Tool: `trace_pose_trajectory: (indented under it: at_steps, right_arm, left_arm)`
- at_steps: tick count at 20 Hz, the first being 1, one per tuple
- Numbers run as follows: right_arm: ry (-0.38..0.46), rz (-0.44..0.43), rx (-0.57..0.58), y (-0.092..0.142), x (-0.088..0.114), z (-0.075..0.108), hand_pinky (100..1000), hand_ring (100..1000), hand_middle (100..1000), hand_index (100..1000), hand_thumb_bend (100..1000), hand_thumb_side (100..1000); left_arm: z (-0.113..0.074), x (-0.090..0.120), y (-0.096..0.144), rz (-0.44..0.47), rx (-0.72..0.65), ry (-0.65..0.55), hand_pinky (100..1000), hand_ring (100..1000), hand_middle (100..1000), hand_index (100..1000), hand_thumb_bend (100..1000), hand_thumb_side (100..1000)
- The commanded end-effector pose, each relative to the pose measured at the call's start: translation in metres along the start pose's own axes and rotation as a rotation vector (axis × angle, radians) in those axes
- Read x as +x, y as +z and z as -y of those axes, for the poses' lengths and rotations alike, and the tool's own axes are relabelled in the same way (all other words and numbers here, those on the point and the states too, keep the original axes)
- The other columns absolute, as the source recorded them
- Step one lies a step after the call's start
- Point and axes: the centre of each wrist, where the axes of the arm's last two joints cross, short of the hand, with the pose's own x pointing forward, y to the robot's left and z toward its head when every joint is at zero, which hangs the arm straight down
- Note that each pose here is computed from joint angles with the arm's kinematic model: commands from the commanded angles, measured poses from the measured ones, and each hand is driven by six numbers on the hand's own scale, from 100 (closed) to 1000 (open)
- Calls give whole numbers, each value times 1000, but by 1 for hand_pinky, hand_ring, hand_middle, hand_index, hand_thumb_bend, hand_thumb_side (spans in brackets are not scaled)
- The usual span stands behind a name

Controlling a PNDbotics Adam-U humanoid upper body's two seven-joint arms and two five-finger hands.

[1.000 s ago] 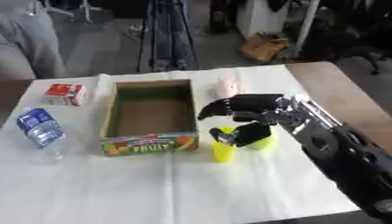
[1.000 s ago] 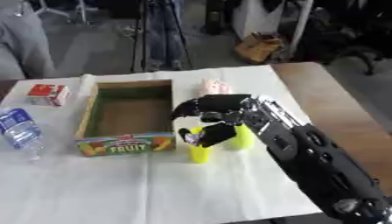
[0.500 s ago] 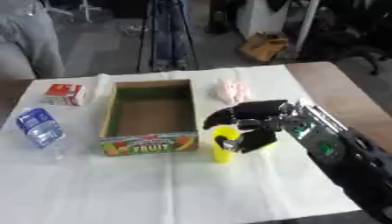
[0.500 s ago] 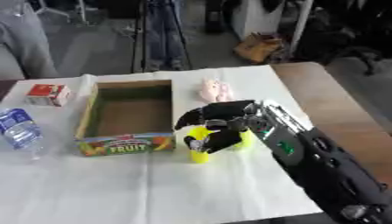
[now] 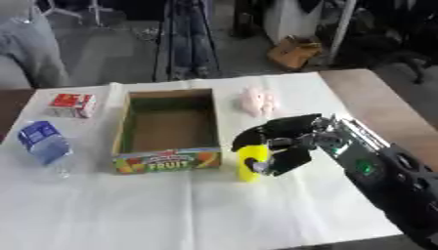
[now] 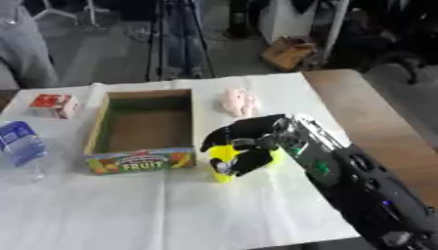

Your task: Pick up objects on the table and place them in the box.

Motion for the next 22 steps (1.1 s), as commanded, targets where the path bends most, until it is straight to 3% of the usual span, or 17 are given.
trace_pose_trajectory:
  at_steps: [1,22]
  right_arm:
    - [35,-25,-11,5,-4,6,826,920,962,986,100,1000]
    - [74,-71,-110,-6,-14,6,824,918,959,983,100,951]
  left_arm:
    - [-2,6,-6,35,-5,0,544,799,785,814,556,760]
    - [0,7,-6,37,-9,9,541,800,786,816,555,761]
